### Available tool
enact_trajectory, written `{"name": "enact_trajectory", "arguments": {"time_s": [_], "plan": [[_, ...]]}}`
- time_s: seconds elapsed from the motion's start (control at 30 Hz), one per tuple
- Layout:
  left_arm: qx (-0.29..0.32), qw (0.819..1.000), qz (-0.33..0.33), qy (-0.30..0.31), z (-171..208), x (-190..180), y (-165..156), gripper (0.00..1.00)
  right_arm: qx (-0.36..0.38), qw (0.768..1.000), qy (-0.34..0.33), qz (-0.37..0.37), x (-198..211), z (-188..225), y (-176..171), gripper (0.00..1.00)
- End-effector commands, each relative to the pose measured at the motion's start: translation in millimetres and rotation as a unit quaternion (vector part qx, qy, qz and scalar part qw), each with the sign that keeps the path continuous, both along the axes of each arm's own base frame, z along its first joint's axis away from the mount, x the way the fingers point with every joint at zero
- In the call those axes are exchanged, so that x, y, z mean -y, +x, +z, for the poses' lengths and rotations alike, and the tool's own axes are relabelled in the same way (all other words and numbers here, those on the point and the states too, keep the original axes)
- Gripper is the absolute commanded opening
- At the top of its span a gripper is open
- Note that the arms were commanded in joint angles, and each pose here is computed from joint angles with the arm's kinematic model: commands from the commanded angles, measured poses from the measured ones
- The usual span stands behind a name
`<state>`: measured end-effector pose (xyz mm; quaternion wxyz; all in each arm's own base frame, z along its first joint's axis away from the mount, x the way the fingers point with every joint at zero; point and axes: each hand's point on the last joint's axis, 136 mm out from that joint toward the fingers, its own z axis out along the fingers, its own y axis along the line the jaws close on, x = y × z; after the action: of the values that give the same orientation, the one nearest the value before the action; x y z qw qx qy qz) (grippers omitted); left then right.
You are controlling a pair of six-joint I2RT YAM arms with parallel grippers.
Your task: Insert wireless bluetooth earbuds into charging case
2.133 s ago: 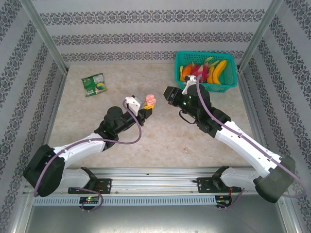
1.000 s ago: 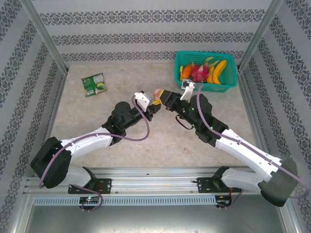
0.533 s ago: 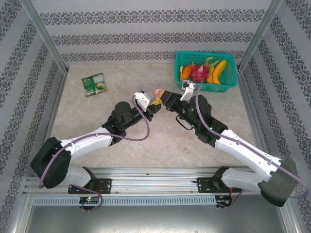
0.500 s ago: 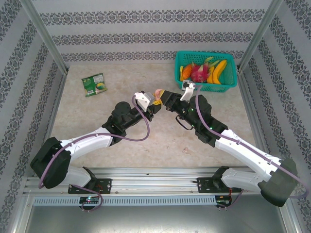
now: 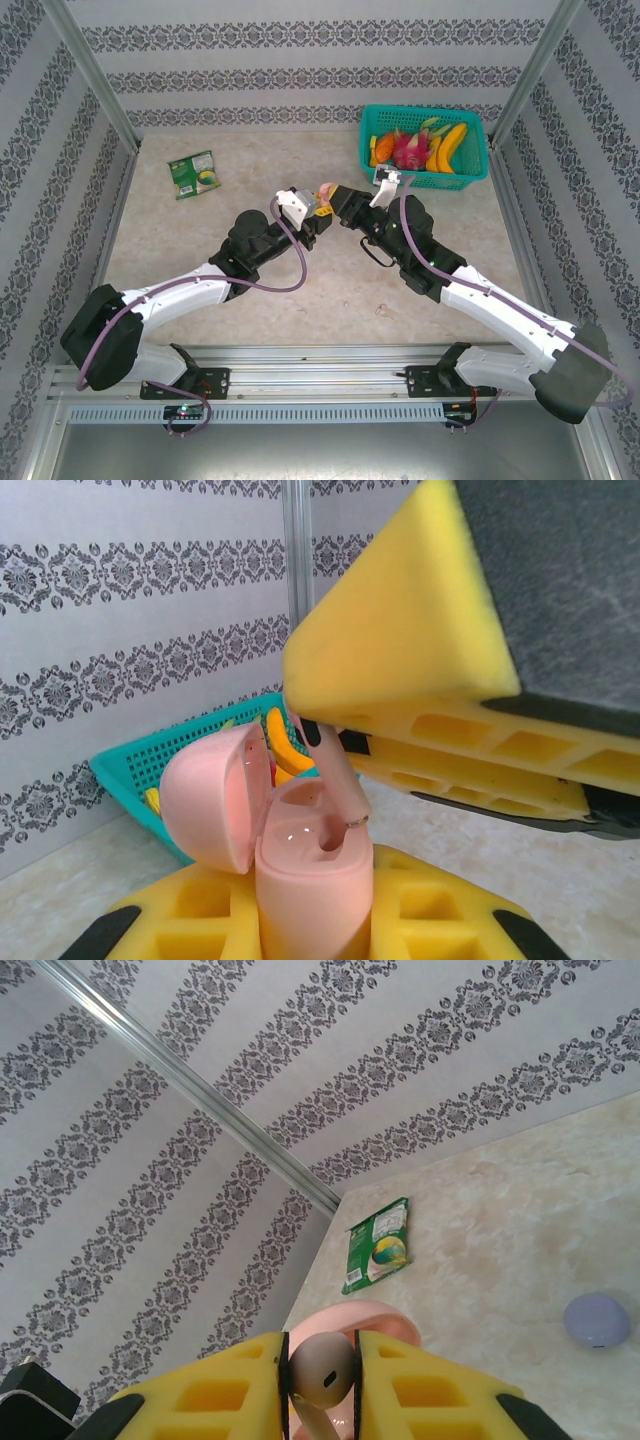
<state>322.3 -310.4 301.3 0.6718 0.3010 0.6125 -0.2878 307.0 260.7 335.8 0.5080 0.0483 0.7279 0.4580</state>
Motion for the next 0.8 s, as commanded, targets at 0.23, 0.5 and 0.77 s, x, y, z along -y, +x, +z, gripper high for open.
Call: {"name": "enact_trajectory", "arguments": {"time_s": [0.23, 0.5, 0.77], "plan": [[0.047, 0.997, -0.003, -0.053, 51.8, 0.0, -9.1, 0.0, 0.0, 1.0, -0.01, 0.006, -1.6, -13.6, -6.1, 0.22], [0.048, 0.997, 0.003, -0.055, 52.5, -1.1, -7.2, 0.0, 0.002, 1.0, -0.012, 0.016, -3.1, -17.5, -13.3, 0.21], [0.041, 0.998, 0.008, -0.054, 49.4, -0.8, -3.8, 0.0, -0.006, 0.999, -0.02, 0.027, -6.2, -26.7, -19.6, 0.21]]}}
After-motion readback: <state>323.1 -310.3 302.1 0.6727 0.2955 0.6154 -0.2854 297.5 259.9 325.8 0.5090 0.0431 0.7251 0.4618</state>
